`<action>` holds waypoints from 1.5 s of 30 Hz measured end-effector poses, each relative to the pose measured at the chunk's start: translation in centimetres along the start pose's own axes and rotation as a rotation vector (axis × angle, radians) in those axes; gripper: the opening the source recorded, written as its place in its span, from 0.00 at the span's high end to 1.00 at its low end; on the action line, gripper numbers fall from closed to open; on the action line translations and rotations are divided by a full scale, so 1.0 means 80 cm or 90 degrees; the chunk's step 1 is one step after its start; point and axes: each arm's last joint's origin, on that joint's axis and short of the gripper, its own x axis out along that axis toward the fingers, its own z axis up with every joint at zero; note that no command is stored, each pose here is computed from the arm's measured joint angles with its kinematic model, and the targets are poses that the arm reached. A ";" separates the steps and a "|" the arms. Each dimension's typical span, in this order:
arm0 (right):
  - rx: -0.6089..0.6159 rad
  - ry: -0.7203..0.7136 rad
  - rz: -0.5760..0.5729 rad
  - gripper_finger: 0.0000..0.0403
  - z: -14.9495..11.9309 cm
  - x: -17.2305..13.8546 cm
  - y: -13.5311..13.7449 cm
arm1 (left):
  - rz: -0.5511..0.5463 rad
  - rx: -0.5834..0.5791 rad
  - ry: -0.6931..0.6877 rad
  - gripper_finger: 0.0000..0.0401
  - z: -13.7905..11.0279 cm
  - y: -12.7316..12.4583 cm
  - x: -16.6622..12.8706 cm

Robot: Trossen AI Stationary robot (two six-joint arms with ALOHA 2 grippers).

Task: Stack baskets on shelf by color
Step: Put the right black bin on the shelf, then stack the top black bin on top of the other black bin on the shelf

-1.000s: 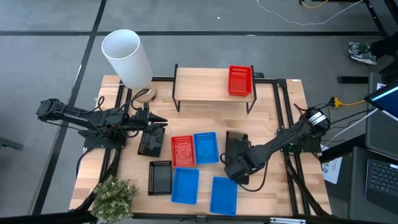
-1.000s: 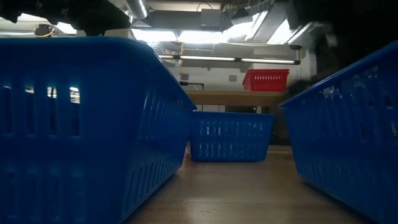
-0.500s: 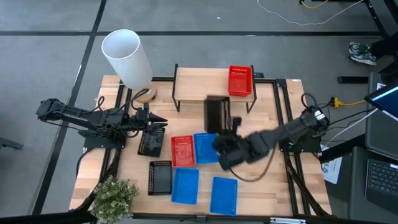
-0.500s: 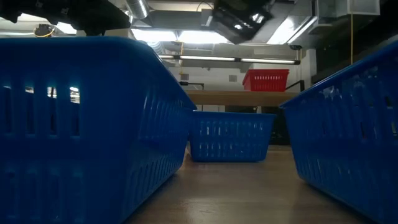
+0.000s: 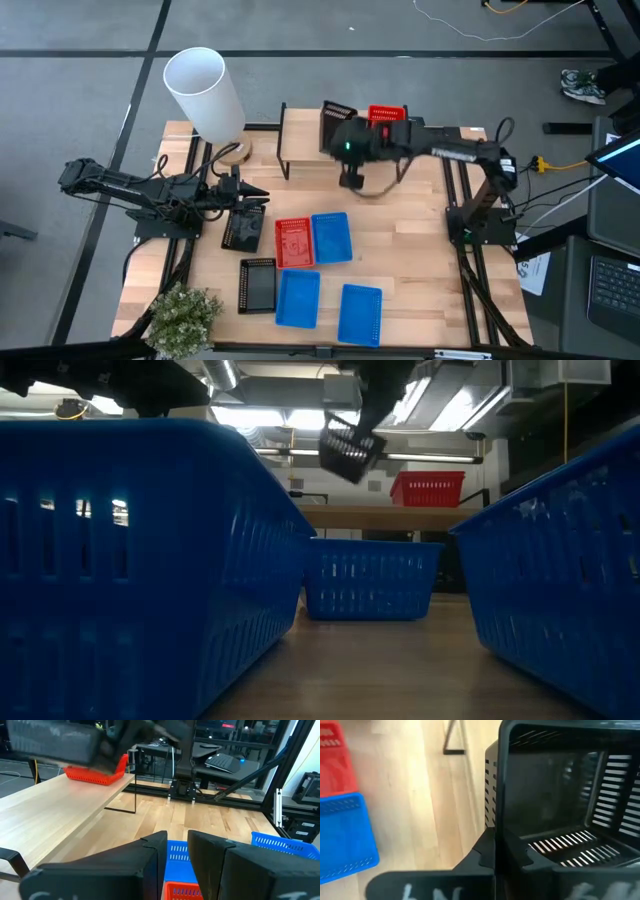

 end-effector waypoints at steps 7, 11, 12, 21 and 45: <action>-0.010 0.060 0.023 1.00 -0.012 0.040 -0.039 | 0.000 0.000 0.000 0.83 0.000 0.000 0.000; -0.008 0.092 0.040 1.00 -0.016 0.061 -0.045 | 0.000 0.000 0.000 0.83 0.000 0.000 0.000; -0.007 0.095 0.039 1.00 -0.017 0.064 -0.046 | 0.000 0.000 0.000 0.83 0.000 0.000 0.000; 0.012 0.116 0.041 0.92 -0.019 0.075 -0.048 | 0.000 0.000 0.000 0.83 0.000 0.000 0.000; 0.081 0.169 0.203 0.80 -0.001 -0.038 -0.005 | -0.083 0.042 0.144 0.83 -0.014 -0.015 -0.006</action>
